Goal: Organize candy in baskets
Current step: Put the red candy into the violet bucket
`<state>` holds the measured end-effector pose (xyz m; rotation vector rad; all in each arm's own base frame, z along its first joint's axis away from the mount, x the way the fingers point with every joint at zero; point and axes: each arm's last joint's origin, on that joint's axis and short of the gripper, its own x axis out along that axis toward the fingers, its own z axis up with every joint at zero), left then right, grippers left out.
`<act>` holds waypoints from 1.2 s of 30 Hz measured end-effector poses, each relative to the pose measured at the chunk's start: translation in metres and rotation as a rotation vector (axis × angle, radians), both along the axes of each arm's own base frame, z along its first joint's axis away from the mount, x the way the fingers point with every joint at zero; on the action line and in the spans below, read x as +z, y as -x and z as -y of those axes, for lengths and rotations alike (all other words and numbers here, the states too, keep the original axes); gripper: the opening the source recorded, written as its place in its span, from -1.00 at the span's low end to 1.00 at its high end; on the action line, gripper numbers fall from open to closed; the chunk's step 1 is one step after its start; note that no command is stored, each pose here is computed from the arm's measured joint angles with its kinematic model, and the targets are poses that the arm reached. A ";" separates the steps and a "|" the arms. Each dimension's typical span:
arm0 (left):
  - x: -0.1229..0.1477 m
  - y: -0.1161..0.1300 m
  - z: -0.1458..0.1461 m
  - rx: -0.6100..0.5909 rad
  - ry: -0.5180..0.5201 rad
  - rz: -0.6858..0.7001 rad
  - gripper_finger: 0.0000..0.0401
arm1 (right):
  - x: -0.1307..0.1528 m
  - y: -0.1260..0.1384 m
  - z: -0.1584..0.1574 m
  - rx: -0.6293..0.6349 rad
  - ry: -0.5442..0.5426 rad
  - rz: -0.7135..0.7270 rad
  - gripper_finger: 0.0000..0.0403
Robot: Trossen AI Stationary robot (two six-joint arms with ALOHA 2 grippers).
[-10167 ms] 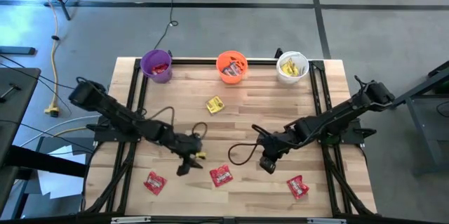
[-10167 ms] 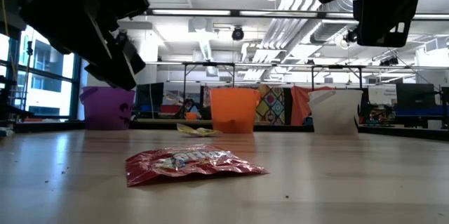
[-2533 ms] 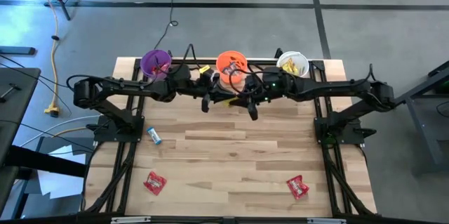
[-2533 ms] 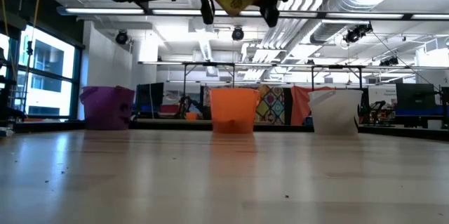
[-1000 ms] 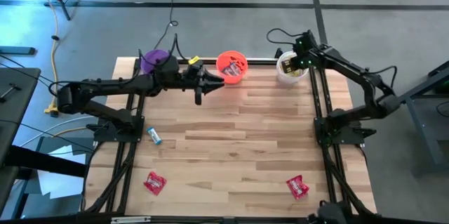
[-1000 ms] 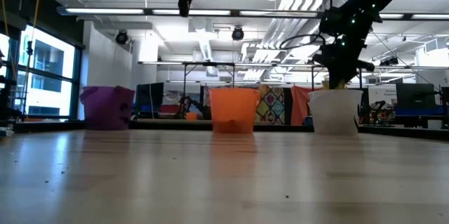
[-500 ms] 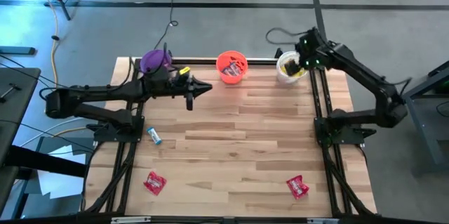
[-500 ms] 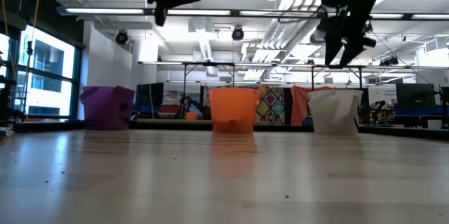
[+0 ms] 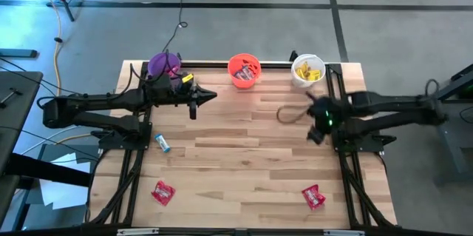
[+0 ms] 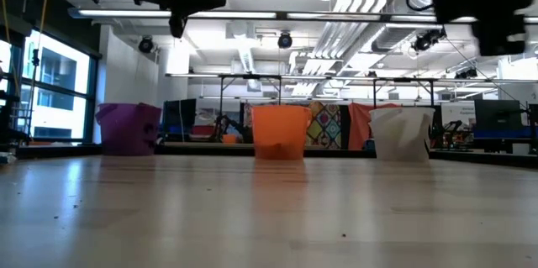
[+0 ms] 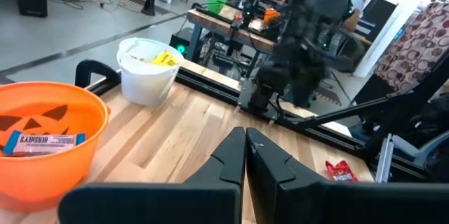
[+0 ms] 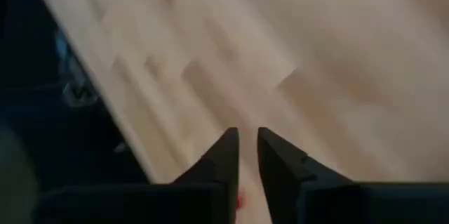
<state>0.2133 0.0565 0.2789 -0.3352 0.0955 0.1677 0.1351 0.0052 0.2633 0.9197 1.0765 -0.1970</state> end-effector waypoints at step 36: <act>-0.003 0.000 0.004 -0.070 0.126 -0.013 -1.00 | -0.150 -0.007 -0.123 0.329 -0.324 -0.324 0.10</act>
